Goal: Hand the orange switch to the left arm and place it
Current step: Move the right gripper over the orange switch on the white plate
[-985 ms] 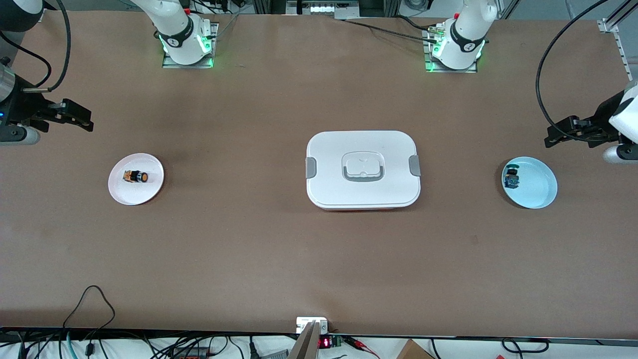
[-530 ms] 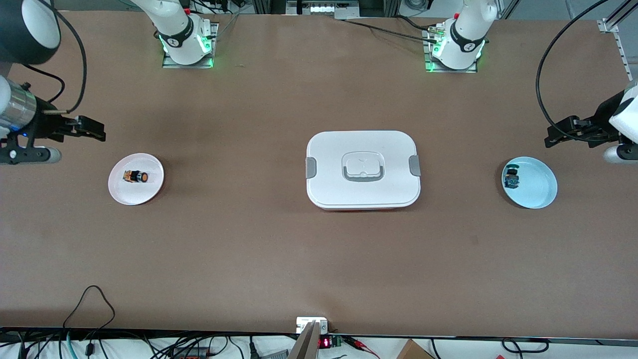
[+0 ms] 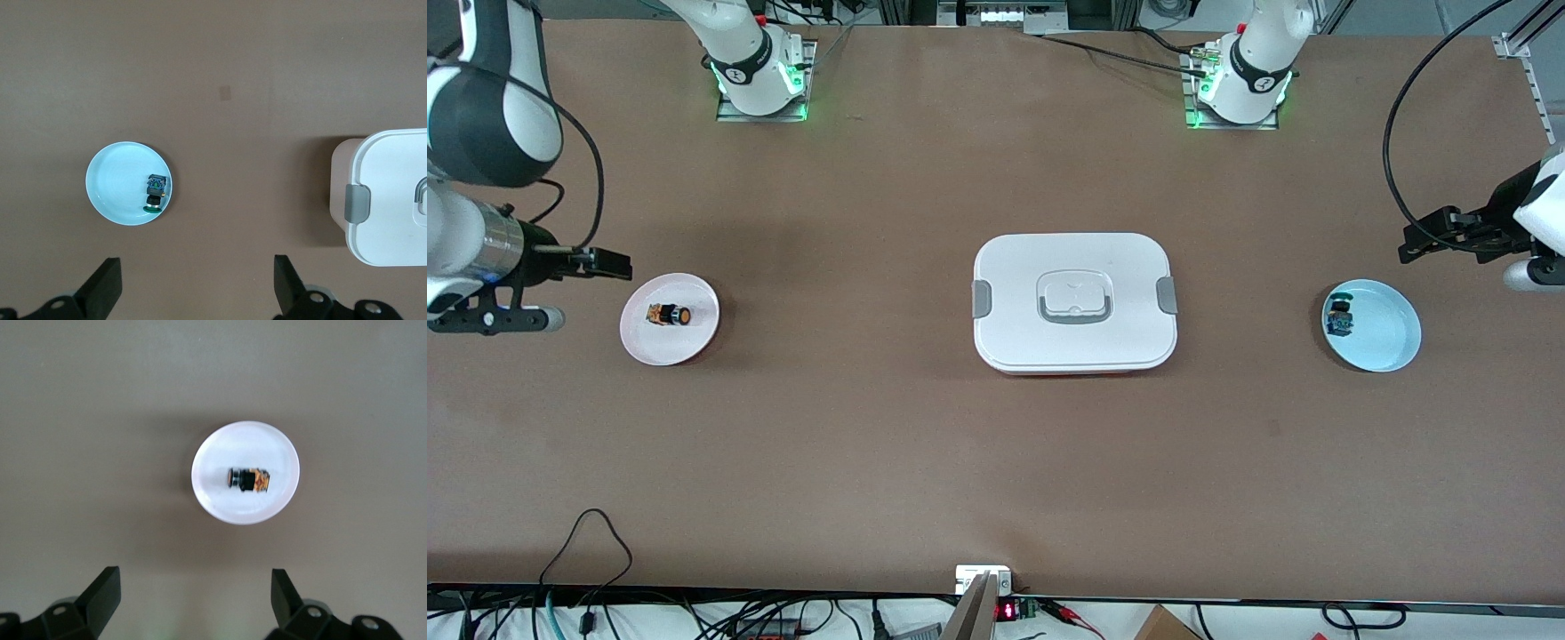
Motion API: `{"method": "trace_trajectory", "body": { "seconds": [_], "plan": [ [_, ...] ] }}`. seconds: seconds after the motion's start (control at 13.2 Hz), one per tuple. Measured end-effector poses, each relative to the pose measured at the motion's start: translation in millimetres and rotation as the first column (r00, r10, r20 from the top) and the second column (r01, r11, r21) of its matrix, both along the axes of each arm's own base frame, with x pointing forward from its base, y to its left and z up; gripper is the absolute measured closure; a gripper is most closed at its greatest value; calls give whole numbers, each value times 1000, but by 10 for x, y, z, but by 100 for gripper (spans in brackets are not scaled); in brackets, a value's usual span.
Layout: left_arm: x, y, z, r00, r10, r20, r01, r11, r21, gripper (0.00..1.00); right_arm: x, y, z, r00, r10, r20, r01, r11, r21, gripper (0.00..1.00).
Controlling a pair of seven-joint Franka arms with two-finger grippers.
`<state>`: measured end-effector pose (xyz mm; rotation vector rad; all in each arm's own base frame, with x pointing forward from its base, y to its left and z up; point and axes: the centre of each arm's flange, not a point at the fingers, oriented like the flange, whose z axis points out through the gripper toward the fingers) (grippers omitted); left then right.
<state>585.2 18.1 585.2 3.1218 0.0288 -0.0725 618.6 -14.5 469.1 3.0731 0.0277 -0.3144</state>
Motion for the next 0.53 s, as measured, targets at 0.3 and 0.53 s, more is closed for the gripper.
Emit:
{"method": "trace_trajectory", "body": {
  "seconds": [0.3, 0.53],
  "plan": [
    [0, 1, 0, 1000, 0, 0, 0, 1000, 0, 0, 119, -162, -368, 1000, -21, -22, 21, 1000, -3, 0],
    [0, 1, 0, 1000, 0, 0, 0, 1000, 0, 0, 153, -430, -697, 999, -33, -26, 33, 999, 2, 0]
  ]
}}
